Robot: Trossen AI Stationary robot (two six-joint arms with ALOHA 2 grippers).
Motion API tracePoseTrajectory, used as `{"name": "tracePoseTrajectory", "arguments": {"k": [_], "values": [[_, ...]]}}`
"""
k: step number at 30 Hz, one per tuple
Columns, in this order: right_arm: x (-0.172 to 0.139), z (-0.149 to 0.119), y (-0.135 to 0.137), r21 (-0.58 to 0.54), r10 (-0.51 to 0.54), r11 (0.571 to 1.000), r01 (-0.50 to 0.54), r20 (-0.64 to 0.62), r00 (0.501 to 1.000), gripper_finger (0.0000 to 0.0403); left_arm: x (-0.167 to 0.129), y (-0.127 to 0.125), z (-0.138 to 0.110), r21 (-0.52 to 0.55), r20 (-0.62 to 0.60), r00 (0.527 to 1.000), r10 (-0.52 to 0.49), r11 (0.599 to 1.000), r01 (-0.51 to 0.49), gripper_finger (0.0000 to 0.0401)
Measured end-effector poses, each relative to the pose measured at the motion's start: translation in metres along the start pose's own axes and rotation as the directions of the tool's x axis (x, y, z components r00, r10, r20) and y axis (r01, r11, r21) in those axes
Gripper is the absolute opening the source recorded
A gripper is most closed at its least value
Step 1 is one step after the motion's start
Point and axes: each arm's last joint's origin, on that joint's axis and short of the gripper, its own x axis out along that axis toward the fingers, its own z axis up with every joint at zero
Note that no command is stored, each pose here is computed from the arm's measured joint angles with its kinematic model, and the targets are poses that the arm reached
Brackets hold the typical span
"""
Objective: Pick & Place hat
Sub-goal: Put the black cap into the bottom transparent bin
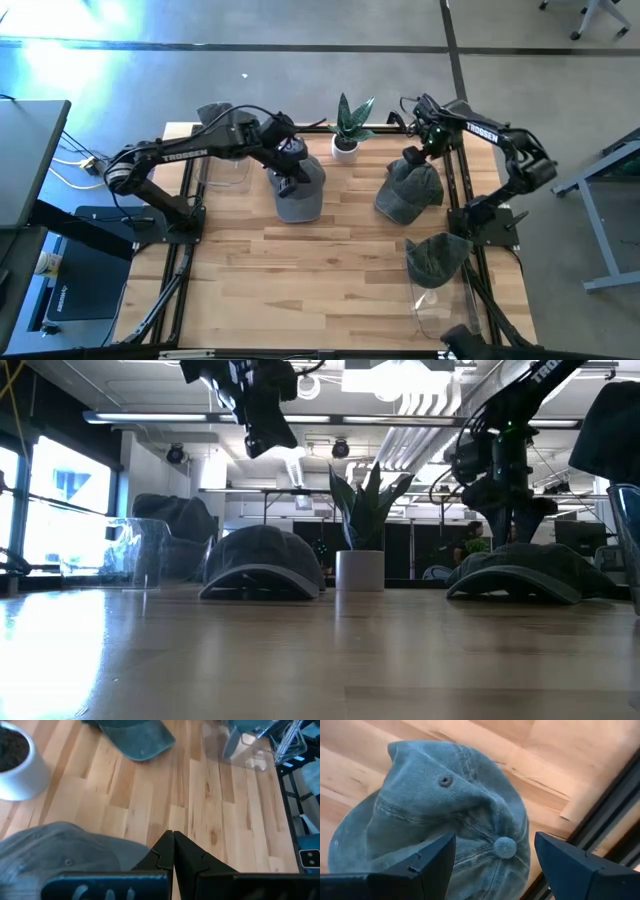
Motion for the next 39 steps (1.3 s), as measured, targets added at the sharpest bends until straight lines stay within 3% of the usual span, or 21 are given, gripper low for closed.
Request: {"name": "tracePoseTrajectory", "arguments": {"k": [10,19,23,29,32,36,37,39], "values": [[0.017,0.007,-0.011,-0.022,0.107,0.994,-0.110,-0.104,0.989,0.0266,-0.001,-0.001,0.000,0.003,0.003,1.000,-0.001,1.000,0.001,0.0000],[0.021,0.002,-0.005,-0.061,0.336,0.933,-0.355,-0.206,0.919,0.0250,-0.001,-0.001,-0.002,-0.007,-0.018,1.000,-0.006,1.000,0.006,0.0000],[0.013,-0.003,0.002,-0.061,0.456,0.877,-0.477,-0.206,0.866,0.0189,-0.001,-0.001,-0.002,-0.007,-0.017,1.000,-0.006,1.000,0.006,0.0000],[-0.002,-0.017,0.024,-0.121,0.552,0.800,-0.588,-0.234,0.800,0.0034,-0.001,-0.001,-0.001,-0.001,-0.009,1.000,-0.005,1.000,0.005,0.0000],[-0.010,-0.026,0.042,-0.177,0.568,0.769,-0.614,-0.253,0.783,0.0013,-0.001,-0.001,-0.001,0.014,-0.008,1.000,-0.005,1.000,0.005,0.0000],[-0.018,-0.041,0.067,-0.281,0.545,0.743,-0.607,-0.272,0.793,0.0026,-0.001,-0.001,-0.001,0.024,-0.009,1.000,-0.005,1.000,0.005,0.0000],[-0.019,-0.044,0.072,-0.321,0.501,0.762,-0.562,-0.256,0.826,0.0022,-0.001,-0.001,-0.001,0.027,-0.009,1.000,-0.005,1.000,0.005,0.0000],[-0.018,-0.047,0.075,-0.346,0.350,0.850,-0.397,-0.193,0.917,0.0013,-0.001,-0.001,-0.001,0.031,-0.009,1.000,-0.005,0.999,0.005,0.0000]]}}
